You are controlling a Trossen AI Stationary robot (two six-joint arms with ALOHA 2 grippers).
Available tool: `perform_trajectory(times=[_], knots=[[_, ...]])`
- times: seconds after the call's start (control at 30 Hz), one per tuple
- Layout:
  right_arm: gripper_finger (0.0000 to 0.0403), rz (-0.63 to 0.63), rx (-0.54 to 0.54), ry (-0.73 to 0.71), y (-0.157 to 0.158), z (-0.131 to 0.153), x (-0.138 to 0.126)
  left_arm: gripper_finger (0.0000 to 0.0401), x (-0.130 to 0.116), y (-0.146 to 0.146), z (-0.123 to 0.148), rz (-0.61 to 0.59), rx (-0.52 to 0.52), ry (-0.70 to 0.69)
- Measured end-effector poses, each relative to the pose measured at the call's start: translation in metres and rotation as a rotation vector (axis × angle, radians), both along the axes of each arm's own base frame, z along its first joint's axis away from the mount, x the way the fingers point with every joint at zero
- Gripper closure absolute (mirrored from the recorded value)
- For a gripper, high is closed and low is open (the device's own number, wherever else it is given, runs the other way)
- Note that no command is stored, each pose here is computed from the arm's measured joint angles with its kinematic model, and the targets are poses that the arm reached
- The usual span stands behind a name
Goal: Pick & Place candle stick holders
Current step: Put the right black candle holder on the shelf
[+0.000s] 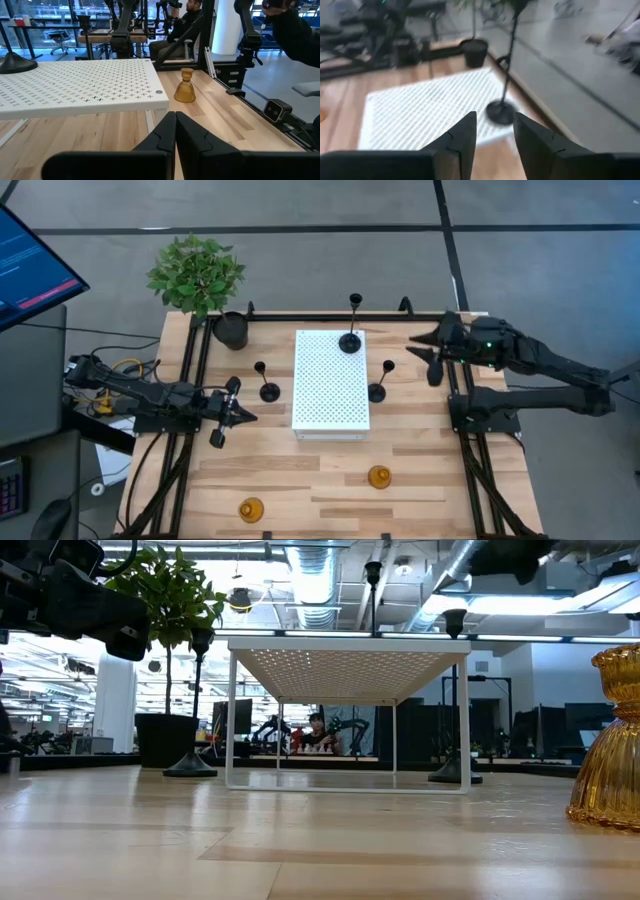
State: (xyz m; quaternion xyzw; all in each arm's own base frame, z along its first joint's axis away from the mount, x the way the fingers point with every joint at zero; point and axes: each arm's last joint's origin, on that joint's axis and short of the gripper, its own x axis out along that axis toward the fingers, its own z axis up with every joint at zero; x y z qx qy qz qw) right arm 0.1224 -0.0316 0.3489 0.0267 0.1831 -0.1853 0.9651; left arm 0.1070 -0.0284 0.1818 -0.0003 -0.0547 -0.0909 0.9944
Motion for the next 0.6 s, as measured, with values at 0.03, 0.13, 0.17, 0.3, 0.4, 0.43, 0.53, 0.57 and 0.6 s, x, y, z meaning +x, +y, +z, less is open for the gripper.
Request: perform_trajectory(times=[0.03, 0.13, 0.17, 0.3, 0.4, 0.43, 0.53, 0.57, 0.6], knots=[[0.0287, 0.009, 0.019, 0.021, 0.002, -0.002, -0.001, 0.0392, 0.000, 0.000, 0.000, 0.000, 0.000, 0.000], [0.0293, 0.034, 0.070, 0.080, 0.008, -0.009, -0.001, 0.0392, 0.000, 0.000, 0.000, 0.000, 0.000, 0.000], [0.0295, 0.040, 0.085, 0.104, 0.009, -0.011, -0.001, 0.0392, 0.000, 0.000, 0.000, 0.000, 0.000, 0.000], [0.0295, 0.059, 0.136, 0.179, 0.014, -0.019, 0.003, 0.0392, 0.000, 0.000, 0.000, 0.000, 0.000, 0.000], [0.0295, 0.080, 0.154, 0.214, 0.018, -0.023, 0.009, 0.0392, 0.000, 0.000, 0.000, 0.000, 0.000, -0.001], [0.0295, 0.091, 0.155, 0.223, 0.019, -0.024, 0.011, 0.0392, 0.000, 0.000, 0.000, 0.000, 0.000, 0.000], [0.0295, 0.120, 0.152, 0.253, 0.024, -0.027, 0.018, 0.0391, 0.000, 0.000, 0.000, 0.000, 0.000, 0.000], [0.0295, 0.131, 0.150, 0.263, 0.025, -0.028, 0.020, 0.0392, 0.000, 0.000, 0.000, 0.000, 0.000, 0.000], [0.0295, 0.139, 0.148, 0.272, 0.026, -0.029, 0.022, 0.0392, 0.000, 0.000, 0.000, 0.000, 0.000, 0.000]])
